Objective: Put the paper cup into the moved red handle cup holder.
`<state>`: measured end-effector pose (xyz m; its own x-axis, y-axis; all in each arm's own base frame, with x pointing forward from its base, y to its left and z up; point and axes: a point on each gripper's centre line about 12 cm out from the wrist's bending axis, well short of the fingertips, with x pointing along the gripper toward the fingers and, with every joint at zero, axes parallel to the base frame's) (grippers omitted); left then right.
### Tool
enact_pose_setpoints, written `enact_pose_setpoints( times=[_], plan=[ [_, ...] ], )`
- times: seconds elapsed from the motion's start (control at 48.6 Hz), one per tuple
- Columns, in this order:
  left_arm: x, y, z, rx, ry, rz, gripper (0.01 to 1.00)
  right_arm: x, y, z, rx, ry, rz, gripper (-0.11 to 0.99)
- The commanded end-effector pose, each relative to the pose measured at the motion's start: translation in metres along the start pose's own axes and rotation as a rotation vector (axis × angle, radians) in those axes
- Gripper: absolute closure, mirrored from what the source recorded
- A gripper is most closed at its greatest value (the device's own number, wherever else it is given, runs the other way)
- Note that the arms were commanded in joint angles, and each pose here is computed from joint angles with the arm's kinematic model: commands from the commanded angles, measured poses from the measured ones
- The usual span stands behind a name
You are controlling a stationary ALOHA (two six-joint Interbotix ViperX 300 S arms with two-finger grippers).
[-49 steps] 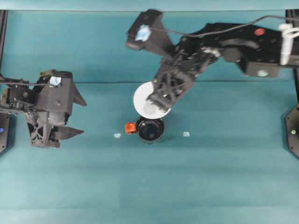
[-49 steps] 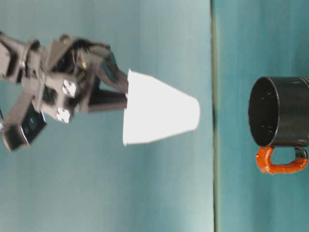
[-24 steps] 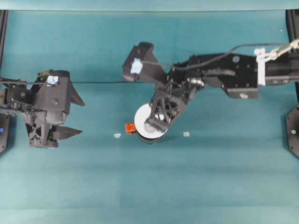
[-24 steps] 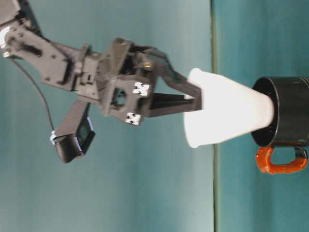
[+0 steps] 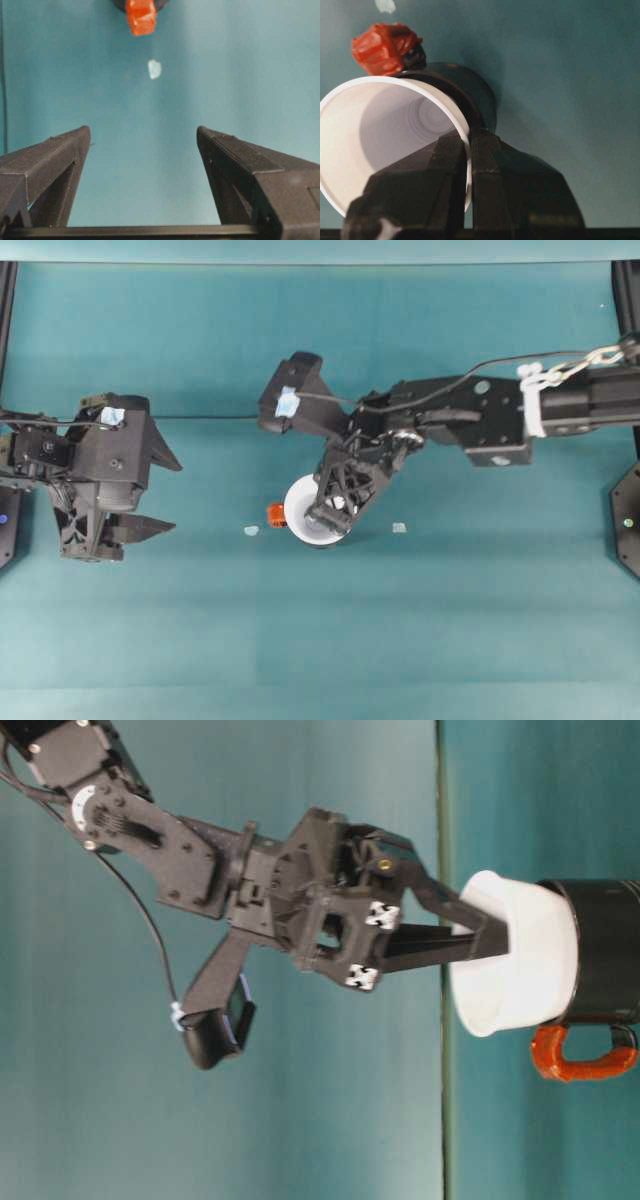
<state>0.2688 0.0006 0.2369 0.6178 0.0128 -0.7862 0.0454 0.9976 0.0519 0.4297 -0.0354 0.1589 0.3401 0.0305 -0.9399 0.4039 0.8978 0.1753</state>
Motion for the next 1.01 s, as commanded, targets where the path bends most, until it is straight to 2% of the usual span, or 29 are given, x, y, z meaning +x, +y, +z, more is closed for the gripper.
enact_pose_setpoints(
  times=[0.0, 0.123, 0.473, 0.658, 0.74, 0.822, 0.987],
  plan=[
    [-0.004, 0.0001, 0.005, 0.001, -0.023, 0.001, 0.102, -0.003, 0.0044, 0.004, -0.007, -0.015, 0.008, 0.98],
    [-0.004, 0.0001, 0.005, 0.001, -0.021, 0.001, 0.102, -0.004, 0.0047, 0.004, -0.007, -0.018, 0.009, 0.98],
    [-0.004, 0.0001, 0.005, 0.002, -0.021, 0.001, 0.102, -0.010, 0.0119, 0.010, -0.016, -0.027, 0.017, 0.98],
    [-0.004, 0.0000, 0.005, 0.002, -0.020, 0.001, 0.102, -0.016, 0.0140, 0.013, -0.017, -0.019, 0.017, 0.92],
    [-0.004, 0.0000, 0.005, 0.002, -0.020, 0.001, 0.102, -0.018, 0.0147, 0.014, -0.015, -0.009, 0.017, 0.82],
    [-0.004, 0.0000, 0.005, 0.001, -0.020, 0.001, 0.102, -0.020, 0.0165, 0.014, -0.019, 0.001, 0.016, 0.65],
    [-0.004, 0.0000, 0.005, 0.001, -0.020, 0.001, 0.102, -0.025, 0.0212, 0.014, -0.039, -0.013, 0.018, 0.15]
  ],
)
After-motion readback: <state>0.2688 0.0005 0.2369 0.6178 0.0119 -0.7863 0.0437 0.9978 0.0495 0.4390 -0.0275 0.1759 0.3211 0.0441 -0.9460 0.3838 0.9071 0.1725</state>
